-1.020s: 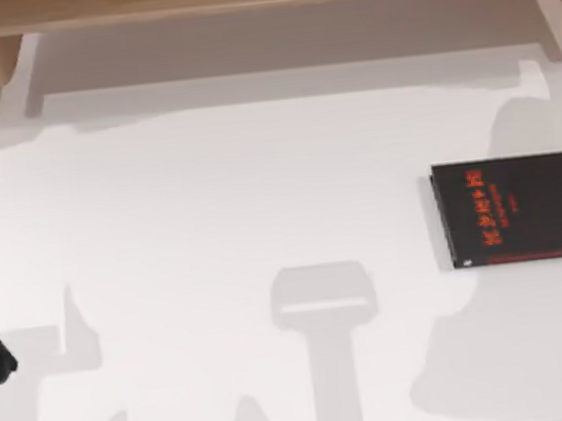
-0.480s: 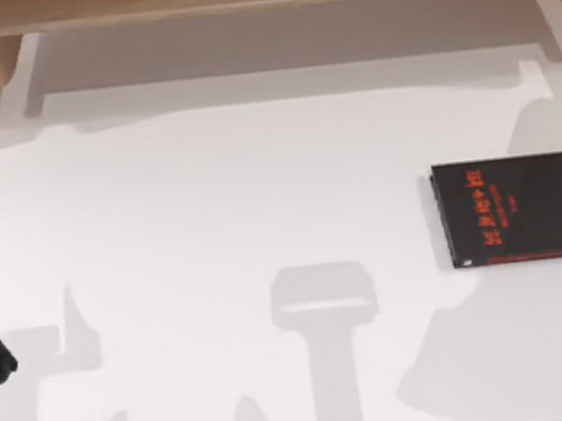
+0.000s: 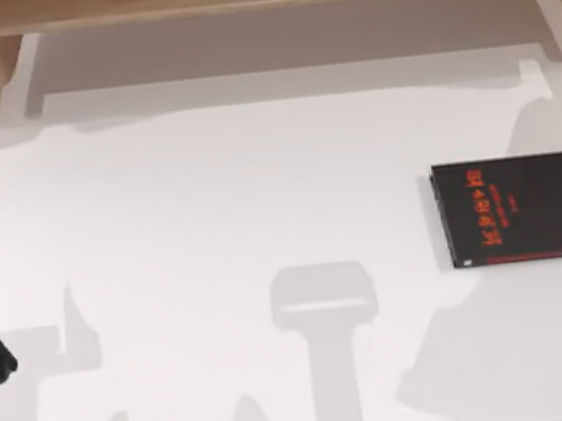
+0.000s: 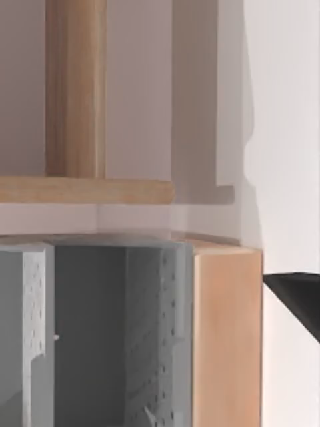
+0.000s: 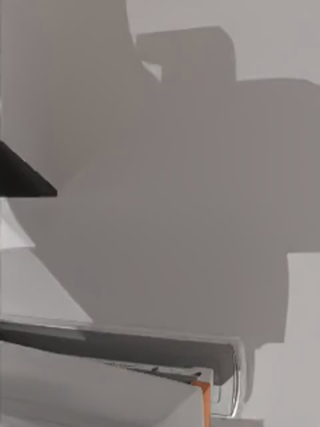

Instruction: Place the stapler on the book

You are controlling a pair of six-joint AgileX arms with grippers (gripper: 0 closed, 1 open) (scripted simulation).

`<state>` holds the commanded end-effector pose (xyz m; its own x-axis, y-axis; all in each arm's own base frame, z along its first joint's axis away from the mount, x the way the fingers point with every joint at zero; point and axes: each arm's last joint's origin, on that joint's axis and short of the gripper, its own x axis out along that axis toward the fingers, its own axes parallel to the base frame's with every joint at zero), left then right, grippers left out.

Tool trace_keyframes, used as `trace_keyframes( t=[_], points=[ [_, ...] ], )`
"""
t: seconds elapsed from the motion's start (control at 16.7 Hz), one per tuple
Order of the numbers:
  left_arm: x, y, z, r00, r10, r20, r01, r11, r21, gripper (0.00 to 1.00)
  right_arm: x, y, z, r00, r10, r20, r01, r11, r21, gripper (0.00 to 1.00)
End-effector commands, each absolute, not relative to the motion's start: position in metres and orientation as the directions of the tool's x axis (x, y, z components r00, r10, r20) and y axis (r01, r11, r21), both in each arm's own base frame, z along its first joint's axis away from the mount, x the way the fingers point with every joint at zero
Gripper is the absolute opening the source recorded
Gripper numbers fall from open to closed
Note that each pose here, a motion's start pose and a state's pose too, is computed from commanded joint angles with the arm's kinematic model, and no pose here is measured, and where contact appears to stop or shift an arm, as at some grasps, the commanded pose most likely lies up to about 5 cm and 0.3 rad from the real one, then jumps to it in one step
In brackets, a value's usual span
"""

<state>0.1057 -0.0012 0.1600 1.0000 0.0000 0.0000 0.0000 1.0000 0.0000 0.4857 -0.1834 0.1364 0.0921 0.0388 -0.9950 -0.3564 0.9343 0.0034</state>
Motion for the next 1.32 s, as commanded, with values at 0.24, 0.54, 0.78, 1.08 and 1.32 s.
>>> trace_keyframes(
  t=[0.24,0.54,0.78,1.08,1.32],
  points=[
    [0.106,-0.001,0.16,1.0,0.0,0.0,0.0,1.0,0.0,1.0,0.486,-0.183,0.136,0.092,0.039,-0.995,-0.356,0.934,0.003,0.32],
    [0.106,-0.001,0.16,1.0,0.0,0.0,0.0,1.0,0.0,1.0,0.486,-0.183,0.136,0.092,0.039,-0.995,-0.356,0.934,0.003,0.0],
    [0.106,-0.001,0.16,1.0,0.0,0.0,0.0,1.0,0.0,1.0,0.486,-0.183,0.136,0.092,0.039,-0.995,-0.356,0.934,0.003,0.0],
    [0.106,-0.001,0.16,1.0,0.0,0.0,0.0,1.0,0.0,1.0,0.485,-0.184,0.136,0.092,0.039,-0.995,-0.354,0.935,0.004,0.0],
    [0.106,-0.001,0.16,1.0,0.0,0.0,0.0,1.0,0.0,1.0,0.478,-0.184,0.171,0.139,0.019,-0.99,-0.307,0.951,-0.024,0.0]
  ],
)
